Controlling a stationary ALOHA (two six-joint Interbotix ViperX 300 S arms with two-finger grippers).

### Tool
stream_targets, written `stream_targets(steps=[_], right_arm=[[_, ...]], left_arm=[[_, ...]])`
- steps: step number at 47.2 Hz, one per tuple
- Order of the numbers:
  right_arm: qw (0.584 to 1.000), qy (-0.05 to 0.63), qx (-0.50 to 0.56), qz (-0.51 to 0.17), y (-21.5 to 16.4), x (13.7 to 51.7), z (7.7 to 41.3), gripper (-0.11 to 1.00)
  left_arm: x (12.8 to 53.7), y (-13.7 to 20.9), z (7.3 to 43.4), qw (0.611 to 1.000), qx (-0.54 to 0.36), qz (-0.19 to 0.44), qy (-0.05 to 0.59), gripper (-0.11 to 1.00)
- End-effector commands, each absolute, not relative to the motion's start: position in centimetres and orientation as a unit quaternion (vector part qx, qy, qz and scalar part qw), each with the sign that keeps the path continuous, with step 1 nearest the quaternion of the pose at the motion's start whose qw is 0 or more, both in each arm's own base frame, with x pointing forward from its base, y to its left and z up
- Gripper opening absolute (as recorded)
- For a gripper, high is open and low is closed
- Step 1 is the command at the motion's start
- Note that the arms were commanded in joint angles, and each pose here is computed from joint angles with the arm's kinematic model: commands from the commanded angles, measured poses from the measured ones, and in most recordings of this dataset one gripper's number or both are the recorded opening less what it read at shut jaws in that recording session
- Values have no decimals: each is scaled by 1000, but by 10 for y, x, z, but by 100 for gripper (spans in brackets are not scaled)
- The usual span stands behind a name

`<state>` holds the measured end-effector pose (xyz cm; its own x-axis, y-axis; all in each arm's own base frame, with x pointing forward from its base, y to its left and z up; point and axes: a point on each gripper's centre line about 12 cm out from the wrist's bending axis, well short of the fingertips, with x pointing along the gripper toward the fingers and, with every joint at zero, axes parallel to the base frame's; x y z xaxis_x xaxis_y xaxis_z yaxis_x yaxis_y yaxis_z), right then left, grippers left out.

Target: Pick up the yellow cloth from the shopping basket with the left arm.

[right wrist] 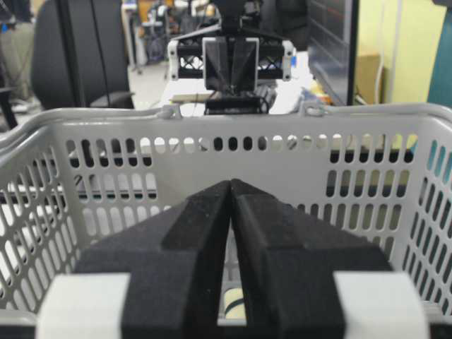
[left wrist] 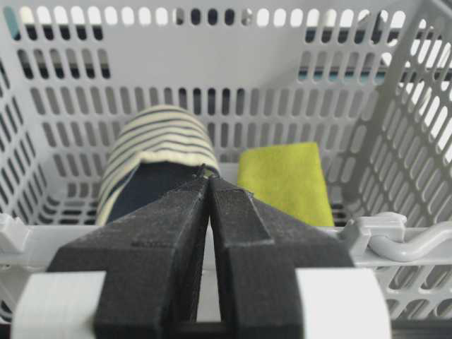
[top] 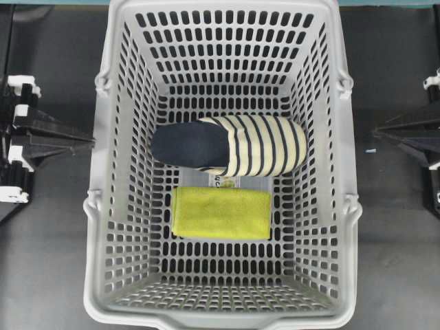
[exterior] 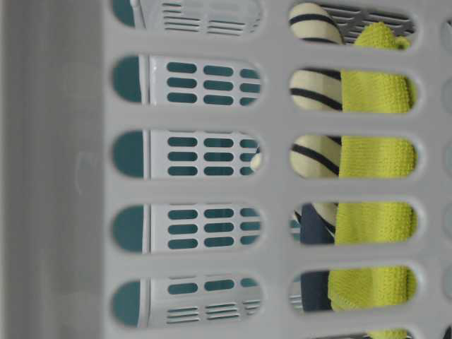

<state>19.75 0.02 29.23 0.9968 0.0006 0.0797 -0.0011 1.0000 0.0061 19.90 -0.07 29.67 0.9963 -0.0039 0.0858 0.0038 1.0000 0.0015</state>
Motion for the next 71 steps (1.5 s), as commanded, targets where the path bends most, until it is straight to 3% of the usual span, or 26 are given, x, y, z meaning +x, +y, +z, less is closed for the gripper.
stream_targets(steps=[1, 8, 27, 51, 54, 58, 64, 68, 71], right_arm=[[999, -49, 10, 1, 0, 200, 299, 0], [999, -53, 10, 1, 0, 198, 301, -1], [999, -27, 29, 2, 1, 194, 305, -1], [999, -26, 28, 0, 0, 189, 306, -1], [999, -26, 28, -1, -1, 189, 306, -1], [999, -28, 28, -1, -1, 189, 306, -1], [999, -35, 27, -3, -1, 189, 308, -1], [999, -31, 27, -5, -2, 189, 307, -1], [999, -25, 28, -5, -2, 188, 305, 0]], left_arm=[[201, -2, 324, 997, 9, -7, -74, 6], [207, -1, 350, 999, 6, -4, -48, 0], [277, -3, 404, 987, 11, -1, 158, 0], [391, -32, 368, 929, 22, -27, 370, 2], [401, -36, 362, 920, 22, -28, 391, 8], [416, -43, 353, 910, 24, -33, 412, 27], [433, -53, 336, 901, 25, -38, 432, 67], [439, -57, 327, 895, 27, -40, 443, 85], [443, -61, 321, 892, 25, -41, 450, 90]])
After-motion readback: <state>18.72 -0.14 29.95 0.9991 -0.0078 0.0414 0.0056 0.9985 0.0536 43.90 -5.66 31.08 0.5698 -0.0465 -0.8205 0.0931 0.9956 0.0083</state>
